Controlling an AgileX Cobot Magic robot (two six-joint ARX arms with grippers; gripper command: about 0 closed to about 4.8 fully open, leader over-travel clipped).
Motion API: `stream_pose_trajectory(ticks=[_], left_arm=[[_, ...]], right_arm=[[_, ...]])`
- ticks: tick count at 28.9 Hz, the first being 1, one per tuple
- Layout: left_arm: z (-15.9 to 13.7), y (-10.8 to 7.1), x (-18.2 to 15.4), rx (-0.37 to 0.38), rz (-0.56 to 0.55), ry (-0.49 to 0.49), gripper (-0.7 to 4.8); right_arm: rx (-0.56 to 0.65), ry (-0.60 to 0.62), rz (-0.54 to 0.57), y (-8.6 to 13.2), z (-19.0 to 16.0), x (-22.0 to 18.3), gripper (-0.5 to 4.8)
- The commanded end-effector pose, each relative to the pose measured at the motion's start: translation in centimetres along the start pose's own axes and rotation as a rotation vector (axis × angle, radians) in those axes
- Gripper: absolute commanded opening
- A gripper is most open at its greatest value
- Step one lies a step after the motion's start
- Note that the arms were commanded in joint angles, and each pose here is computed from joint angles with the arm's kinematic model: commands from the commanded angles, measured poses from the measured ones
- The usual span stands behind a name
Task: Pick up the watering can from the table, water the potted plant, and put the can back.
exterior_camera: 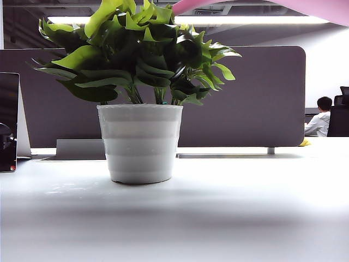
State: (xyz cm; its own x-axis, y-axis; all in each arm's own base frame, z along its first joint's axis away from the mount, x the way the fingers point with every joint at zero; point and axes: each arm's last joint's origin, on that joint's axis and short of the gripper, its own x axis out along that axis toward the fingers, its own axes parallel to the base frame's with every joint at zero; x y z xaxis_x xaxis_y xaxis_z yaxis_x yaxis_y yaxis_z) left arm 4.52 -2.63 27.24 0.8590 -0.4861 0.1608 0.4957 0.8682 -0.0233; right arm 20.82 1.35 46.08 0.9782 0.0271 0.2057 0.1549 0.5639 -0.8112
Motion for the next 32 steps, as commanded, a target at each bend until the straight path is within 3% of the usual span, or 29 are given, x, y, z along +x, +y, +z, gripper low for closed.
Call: stream_pose_trajectory(ticks=[1, 20, 32], left_arm=[[0.2, 0.0, 0.0, 0.001, -0.003, -0.011, -0.05], [0.2, 0.0, 0.0, 0.001, -0.003, -0.011, -0.05], [0.2, 0.0, 0.0, 0.001, -0.003, -0.010, -0.05]], right_arm=[[0.014, -0.053, -0.087, -1.2, 0.8, -0.4, -0.06], [0.177, 0.055, -0.045, -1.1, 0.3, -1.6, -0.06], [0.430, 0.183, 0.034, -0.8, -1.4, -2.6, -0.06]])
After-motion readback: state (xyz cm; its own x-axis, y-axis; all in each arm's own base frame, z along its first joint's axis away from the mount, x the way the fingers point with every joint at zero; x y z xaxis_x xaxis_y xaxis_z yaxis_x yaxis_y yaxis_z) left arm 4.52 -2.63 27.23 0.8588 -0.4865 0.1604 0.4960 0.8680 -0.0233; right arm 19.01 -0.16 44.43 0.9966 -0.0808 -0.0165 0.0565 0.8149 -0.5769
